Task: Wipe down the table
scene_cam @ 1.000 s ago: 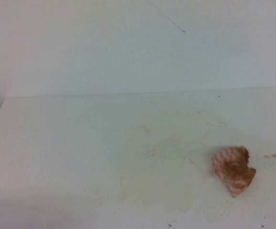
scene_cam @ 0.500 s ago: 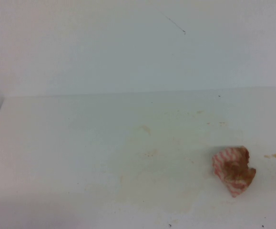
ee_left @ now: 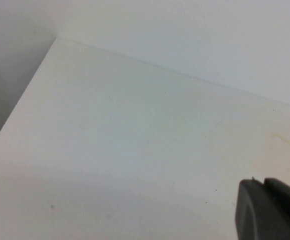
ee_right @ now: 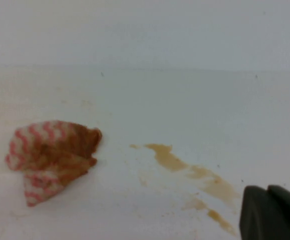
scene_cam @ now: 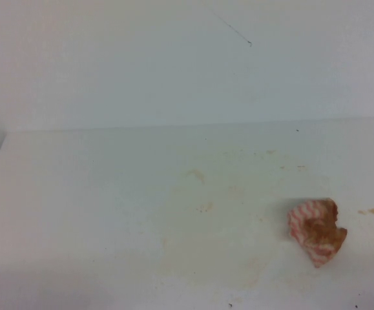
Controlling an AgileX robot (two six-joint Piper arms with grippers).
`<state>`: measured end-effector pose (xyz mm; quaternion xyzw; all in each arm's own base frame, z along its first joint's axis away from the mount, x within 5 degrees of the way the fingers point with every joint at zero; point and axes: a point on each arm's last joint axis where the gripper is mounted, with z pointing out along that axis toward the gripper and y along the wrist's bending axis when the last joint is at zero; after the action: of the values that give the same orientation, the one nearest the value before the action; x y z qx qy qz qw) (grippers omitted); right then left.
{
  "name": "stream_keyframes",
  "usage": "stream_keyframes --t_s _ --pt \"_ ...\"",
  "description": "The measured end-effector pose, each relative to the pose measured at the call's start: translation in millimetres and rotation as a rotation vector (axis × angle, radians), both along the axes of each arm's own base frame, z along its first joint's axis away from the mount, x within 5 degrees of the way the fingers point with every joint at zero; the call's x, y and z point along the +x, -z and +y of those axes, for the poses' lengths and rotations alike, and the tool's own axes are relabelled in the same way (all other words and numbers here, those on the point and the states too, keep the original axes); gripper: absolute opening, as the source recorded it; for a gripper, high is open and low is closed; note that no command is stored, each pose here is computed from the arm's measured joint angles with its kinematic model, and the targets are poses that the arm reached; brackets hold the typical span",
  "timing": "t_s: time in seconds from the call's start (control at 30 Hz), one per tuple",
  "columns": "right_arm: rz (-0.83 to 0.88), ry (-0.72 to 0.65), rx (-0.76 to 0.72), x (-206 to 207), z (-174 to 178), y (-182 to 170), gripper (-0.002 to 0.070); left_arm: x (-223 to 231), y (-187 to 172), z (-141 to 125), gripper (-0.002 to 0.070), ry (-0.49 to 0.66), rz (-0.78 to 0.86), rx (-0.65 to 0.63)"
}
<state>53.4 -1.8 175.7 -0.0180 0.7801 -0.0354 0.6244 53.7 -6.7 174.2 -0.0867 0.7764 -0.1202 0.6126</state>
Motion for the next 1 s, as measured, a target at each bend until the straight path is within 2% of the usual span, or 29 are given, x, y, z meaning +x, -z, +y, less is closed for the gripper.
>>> stream_keyframes --t_s 0.17,1.0 --pt "0.008 0.013 -0.102 -0.2 -3.2 0.2 -0.0003 0.0 0.0 0.0 0.0 0.0 0.0 0.0" --pt "0.021 0.019 -0.083 -0.3 -3.4 1.4 -0.0003 0.0 0.0 0.0 0.0 0.0 0.0 0.0"
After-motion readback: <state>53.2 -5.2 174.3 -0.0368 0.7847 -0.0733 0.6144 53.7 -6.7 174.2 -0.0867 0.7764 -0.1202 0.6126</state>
